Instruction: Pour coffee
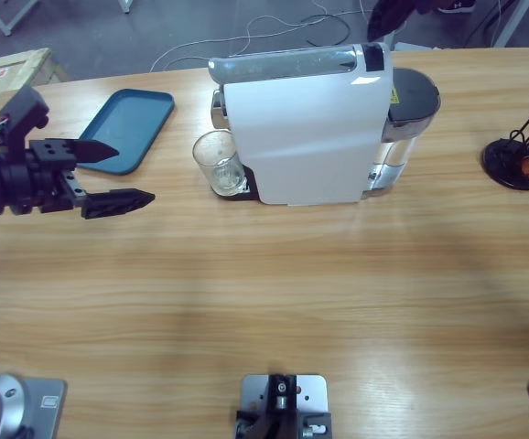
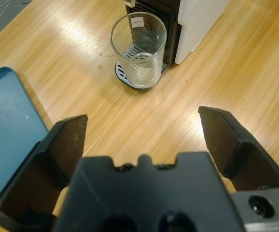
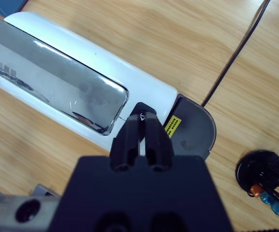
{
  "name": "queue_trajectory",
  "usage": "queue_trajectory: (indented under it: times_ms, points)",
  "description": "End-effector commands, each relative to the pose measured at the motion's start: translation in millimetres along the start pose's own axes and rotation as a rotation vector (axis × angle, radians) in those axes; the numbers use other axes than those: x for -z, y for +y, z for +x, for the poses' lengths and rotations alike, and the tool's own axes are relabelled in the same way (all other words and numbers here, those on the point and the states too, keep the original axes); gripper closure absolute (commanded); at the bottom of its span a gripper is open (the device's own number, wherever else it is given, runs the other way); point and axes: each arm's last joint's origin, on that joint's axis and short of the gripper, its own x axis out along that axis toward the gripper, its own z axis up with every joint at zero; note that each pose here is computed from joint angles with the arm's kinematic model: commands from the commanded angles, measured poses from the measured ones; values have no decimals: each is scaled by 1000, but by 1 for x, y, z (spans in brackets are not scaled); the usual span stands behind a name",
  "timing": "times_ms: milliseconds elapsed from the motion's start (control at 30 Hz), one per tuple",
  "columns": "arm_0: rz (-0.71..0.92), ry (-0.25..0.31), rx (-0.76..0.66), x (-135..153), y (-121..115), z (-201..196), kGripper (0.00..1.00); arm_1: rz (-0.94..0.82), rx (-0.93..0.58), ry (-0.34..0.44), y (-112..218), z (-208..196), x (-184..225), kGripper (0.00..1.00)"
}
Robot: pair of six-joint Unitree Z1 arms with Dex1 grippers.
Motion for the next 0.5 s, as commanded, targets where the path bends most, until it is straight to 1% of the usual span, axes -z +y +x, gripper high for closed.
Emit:
queue_trajectory:
  times_ms: [33,500]
  points:
    - [-17,51,9,8,-1,12,9,-1,23,95,0,35,5,1000]
    - [-19,58,10,8,-1,15,9,-8,34,155,-2,46,17,1000]
